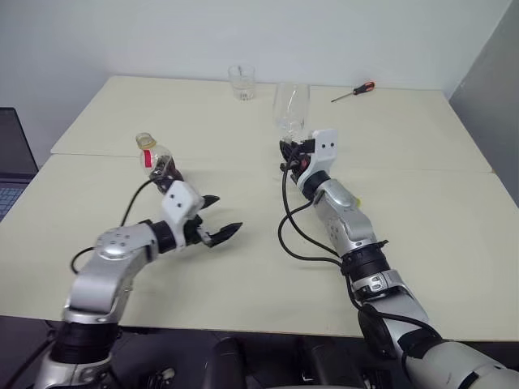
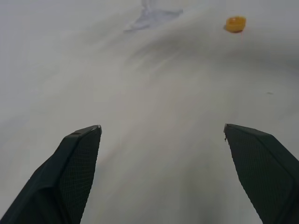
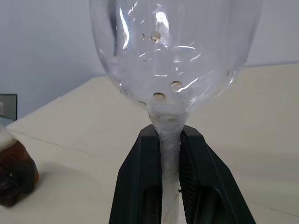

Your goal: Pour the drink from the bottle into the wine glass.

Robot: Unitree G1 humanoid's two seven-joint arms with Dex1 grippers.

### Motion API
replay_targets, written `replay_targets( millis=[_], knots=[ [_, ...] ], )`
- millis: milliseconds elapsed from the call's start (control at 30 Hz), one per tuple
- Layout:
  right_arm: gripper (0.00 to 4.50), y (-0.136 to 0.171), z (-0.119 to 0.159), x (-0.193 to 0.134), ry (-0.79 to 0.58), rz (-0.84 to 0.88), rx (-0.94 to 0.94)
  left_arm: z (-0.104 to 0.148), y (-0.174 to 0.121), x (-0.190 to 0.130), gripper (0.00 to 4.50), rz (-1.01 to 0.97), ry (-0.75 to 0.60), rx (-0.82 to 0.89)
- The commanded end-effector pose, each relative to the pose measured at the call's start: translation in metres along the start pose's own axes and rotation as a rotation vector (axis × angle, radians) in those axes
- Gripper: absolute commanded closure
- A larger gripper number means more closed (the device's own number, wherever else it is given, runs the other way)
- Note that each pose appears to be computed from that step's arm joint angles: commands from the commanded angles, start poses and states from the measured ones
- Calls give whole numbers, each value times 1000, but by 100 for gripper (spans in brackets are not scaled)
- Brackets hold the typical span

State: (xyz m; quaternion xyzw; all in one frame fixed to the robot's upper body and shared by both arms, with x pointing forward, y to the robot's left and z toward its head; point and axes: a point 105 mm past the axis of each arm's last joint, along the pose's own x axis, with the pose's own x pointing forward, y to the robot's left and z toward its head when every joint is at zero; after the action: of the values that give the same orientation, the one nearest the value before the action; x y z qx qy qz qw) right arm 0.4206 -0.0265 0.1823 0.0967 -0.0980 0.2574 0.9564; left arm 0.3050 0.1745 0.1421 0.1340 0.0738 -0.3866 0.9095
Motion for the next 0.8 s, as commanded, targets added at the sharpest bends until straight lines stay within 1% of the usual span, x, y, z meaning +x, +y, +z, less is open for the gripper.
replay_targets(
  millis=[33, 133, 233, 267, 533, 800],
  knots=[
    [428, 5, 3, 1, -52, 35, -49, 15, -5, -14, 0, -15, -57, 6],
    [428, 7, -21, -4, 20, 44, -74, 13, -1, -21, 0, 16, -46, -8],
    [428, 9, -50, -12, 120, 59, -138, 13, -2, -19, 0, 14, -43, -9],
    [428, 9, -56, -14, 136, 67, -153, 13, -3, -18, 0, 7, -42, -11],
    [428, 9, -67, -27, 172, 95, -196, 16, -8, -16, 0, -43, -23, -20],
    [428, 6, -87, -53, 309, 176, -192, 18, -4, -12, 0, -55, -16, -4]
  ],
)
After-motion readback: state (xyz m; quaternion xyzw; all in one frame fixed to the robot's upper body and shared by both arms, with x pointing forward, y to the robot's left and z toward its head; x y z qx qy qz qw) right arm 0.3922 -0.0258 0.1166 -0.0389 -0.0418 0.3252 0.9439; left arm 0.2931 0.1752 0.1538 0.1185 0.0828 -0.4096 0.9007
